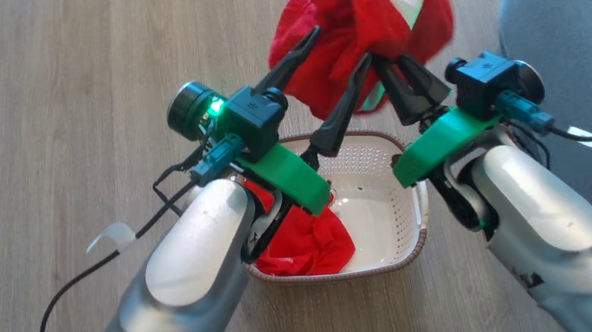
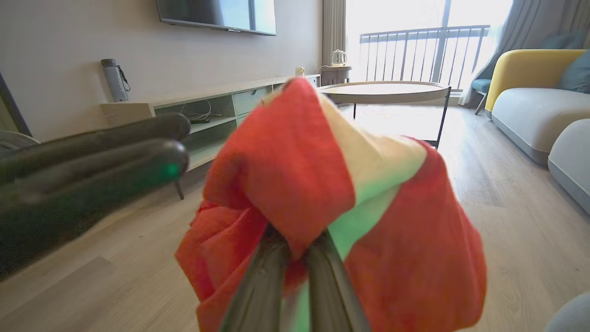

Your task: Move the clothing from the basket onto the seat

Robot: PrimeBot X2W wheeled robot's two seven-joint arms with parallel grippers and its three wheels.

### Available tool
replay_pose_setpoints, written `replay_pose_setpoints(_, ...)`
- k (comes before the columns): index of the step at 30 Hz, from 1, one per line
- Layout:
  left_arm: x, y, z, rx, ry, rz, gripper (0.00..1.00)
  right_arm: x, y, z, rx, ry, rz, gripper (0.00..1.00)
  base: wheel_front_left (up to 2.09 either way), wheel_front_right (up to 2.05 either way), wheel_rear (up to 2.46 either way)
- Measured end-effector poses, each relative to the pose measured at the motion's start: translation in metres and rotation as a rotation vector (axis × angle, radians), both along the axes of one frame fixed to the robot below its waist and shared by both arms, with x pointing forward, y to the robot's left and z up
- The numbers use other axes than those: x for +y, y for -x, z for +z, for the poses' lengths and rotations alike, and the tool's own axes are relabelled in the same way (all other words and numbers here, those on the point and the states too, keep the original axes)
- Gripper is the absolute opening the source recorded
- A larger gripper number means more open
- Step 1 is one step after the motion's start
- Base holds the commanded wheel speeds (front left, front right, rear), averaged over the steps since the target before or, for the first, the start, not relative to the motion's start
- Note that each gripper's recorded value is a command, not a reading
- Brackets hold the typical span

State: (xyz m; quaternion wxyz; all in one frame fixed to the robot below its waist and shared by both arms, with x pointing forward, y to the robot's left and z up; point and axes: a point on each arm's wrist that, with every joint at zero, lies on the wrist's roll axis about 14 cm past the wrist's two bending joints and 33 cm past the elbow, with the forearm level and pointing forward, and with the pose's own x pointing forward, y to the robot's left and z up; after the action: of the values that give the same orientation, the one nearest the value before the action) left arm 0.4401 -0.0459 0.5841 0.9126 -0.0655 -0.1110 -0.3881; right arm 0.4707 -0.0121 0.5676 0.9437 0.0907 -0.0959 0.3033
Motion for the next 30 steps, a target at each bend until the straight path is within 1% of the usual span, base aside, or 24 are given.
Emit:
replay_pose_setpoints(9,-0.015,0.005,-0.035,0.071,-0.076,-0.070,1.00,-0.049,0.003,0.012,-0.029,-0.038,-0.135,0.00,0.00,0.00,0.00)
replay_pose_setpoints(17,-0.051,0.018,-0.050,0.090,-0.104,-0.194,1.00,-0.100,0.015,0.019,-0.043,-0.055,-0.275,0.00,0.00,0.00,0.00)
replay_pose_setpoints(22,-0.079,0.030,-0.051,0.091,-0.094,-0.280,1.00,-0.133,0.032,0.021,-0.043,-0.063,-0.376,0.00,0.00,0.00,0.00)
replay_pose_setpoints(30,-0.120,0.062,-0.054,0.102,-0.085,-0.421,1.00,-0.189,0.069,0.032,-0.070,-0.062,-0.546,0.00,0.00,0.00,0.00)
